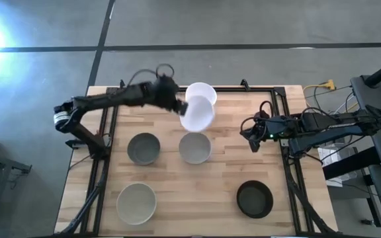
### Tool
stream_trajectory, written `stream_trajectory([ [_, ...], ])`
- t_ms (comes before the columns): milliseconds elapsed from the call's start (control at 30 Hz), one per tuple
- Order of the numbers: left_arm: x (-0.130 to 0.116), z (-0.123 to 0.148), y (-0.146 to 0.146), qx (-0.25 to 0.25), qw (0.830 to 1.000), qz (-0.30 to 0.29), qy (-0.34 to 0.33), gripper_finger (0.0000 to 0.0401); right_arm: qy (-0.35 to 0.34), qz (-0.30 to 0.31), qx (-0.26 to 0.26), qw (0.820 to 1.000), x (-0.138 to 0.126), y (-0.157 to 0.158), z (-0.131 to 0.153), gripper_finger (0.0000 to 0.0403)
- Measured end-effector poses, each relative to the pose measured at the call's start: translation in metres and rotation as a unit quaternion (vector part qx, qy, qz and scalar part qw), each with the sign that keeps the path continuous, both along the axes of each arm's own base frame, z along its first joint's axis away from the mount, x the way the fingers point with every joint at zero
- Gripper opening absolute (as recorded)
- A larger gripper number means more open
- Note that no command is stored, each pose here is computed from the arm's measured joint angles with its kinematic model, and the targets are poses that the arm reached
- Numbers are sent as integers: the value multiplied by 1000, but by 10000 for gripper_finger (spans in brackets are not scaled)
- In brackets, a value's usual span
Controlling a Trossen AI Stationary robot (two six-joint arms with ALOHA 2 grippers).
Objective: Nest bowls inside each other
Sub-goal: Stack the white bowl on the stacked white bowl
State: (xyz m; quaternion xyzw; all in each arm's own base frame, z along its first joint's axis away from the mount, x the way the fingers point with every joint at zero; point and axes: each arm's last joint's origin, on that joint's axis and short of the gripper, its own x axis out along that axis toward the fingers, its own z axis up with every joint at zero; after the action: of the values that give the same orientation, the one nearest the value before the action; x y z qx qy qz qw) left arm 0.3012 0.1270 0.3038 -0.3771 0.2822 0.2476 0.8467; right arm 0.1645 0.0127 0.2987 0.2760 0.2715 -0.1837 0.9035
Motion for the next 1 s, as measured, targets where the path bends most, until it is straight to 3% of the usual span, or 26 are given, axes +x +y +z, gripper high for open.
stream_trajectory([
  [200, -17, 0, 60, 23, 998, 46, 48, 0, -28, -19, 10, 999, 2, 0, 4, 9],
  [367, -21, -1, 93, 37, 996, 52, 57, 0, -58, -56, 12, 997, 5, -2, 8, 9],
  [700, -8, -36, 122, 3, 993, 5, 117, 0, -81, -100, 3, 992, 5, -4, 11, 9],
  [1000, 0, 13, 131, 81, 994, -1, 68, 0, -79, -126, 0, 989, 8, -5, 8, 9],
])
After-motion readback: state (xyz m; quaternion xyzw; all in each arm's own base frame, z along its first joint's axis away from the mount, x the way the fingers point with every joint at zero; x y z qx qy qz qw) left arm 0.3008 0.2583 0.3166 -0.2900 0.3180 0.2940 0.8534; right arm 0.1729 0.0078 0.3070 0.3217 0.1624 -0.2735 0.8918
